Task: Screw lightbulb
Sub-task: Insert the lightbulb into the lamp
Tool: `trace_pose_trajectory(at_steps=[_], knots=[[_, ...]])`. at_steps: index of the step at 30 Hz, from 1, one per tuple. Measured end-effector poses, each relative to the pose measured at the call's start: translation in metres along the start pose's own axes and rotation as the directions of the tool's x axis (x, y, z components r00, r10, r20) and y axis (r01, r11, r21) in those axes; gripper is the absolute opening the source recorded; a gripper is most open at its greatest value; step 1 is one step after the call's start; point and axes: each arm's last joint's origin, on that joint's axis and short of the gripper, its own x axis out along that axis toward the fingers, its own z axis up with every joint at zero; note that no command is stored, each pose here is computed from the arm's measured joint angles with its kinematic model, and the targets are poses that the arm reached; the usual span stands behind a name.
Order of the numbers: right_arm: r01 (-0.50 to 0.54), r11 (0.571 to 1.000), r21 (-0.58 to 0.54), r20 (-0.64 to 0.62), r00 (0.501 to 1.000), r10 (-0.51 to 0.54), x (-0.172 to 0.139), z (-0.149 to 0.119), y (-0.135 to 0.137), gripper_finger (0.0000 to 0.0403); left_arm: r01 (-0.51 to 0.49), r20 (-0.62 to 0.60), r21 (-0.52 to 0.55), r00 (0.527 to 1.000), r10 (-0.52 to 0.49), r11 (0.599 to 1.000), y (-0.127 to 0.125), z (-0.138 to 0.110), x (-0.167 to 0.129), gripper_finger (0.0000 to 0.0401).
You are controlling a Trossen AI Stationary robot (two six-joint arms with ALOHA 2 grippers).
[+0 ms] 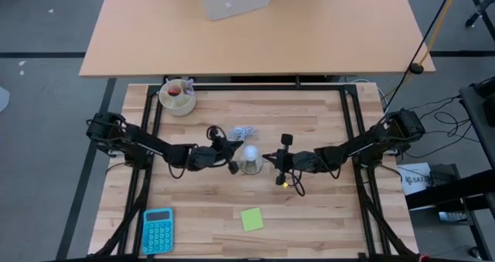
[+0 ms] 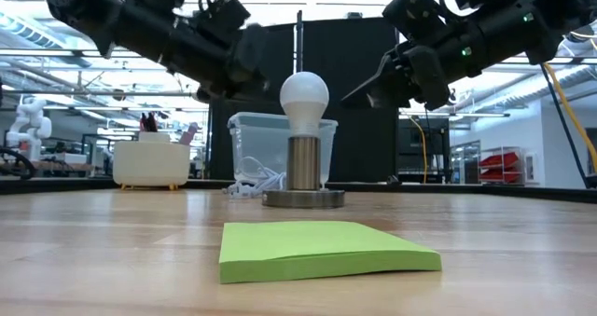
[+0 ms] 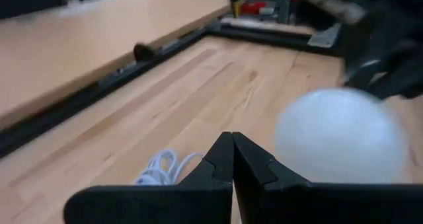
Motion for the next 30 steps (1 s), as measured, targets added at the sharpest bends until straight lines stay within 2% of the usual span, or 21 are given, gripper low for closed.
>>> trace_pose_trajectory(at_steps=[7,11,12,14,19,30], knots=[[0.026,1.000,0.004,-0.008,1.000,-0.026,0.003,-0.001,-0.007,0.0000,0.038,0.119,0.152,0.991,-0.056,0.988,-0.019,0.022,-0.031,0.0001],[0.059,0.998,0.017,0.003,0.998,-0.059,0.007,0.000,-0.015,0.0000,0.226,0.098,0.223,0.963,-0.253,0.948,-0.029,0.024,-0.042,0.0001],[0.068,0.997,0.022,0.011,0.998,-0.069,0.008,0.000,-0.018,0.0000,0.278,0.081,0.223,0.950,-0.302,0.934,-0.030,0.023,-0.042,0.0001],[0.089,0.996,0.029,0.033,0.995,-0.090,0.009,0.002,-0.023,0.0000,0.324,0.053,0.191,0.939,-0.339,0.927,-0.029,0.019,-0.038,0.0001],[0.106,0.993,0.053,0.090,0.990,-0.110,0.011,0.008,-0.029,0.0000,0.305,-0.040,0.121,0.952,-0.302,0.945,-0.023,0.003,-0.021,0.0001],[0.066,0.997,0.037,0.064,0.996,-0.069,0.015,0.016,-0.028,0.0000,0.295,-0.084,0.058,0.953,-0.290,0.954,-0.013,-0.006,-0.006,0.0001]])
